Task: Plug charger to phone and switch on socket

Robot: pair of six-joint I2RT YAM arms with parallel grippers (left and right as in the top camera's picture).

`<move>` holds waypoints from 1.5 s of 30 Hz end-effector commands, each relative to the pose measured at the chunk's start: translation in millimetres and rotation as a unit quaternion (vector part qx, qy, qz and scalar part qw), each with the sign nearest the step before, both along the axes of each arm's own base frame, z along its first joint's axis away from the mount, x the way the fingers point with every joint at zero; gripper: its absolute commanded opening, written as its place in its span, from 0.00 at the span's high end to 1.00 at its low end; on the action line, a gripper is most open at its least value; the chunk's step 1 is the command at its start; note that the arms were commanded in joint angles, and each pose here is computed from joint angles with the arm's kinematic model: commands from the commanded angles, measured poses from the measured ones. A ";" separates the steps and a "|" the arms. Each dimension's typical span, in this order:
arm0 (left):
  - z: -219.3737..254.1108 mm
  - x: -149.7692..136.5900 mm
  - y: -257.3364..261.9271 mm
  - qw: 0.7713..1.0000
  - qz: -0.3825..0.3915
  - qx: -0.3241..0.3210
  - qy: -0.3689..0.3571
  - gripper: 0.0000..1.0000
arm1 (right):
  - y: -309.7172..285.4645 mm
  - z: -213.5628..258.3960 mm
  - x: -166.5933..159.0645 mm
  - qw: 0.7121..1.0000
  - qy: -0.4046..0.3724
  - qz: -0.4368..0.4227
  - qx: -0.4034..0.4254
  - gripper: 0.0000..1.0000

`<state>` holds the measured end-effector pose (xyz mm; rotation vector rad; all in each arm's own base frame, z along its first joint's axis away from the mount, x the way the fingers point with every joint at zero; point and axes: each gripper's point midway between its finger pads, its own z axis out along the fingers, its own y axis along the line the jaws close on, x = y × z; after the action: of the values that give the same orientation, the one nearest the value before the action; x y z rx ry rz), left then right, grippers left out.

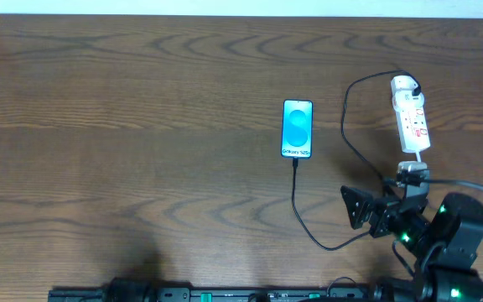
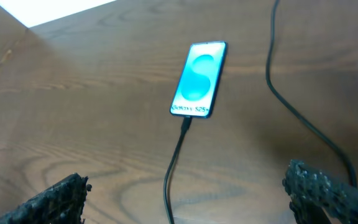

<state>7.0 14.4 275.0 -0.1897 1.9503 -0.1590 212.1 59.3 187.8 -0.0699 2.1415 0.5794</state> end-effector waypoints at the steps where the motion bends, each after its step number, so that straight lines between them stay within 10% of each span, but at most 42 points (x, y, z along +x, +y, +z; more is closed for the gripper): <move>1: 0.0 -1.1 2.9 1.000 0.011 -0.002 -0.004 0.02 | 2.6 2.1 -5.2 0.999 -0.046 0.006 -0.020 0.01; 19: 0.0 -1.1 2.9 1.000 0.011 -0.002 -0.004 0.02 | -24.0 26.1 14.3 0.958 -0.267 -0.099 -0.024 0.01; 45: 0.0 -1.1 2.9 1.000 0.011 -0.002 -0.004 0.02 | -53.1 5.5 33.9 0.930 -0.309 -0.199 -0.025 0.01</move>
<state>6.9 14.5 274.9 -0.1897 1.9503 -0.1590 245.8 13.5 195.3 0.0926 1.4932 0.2421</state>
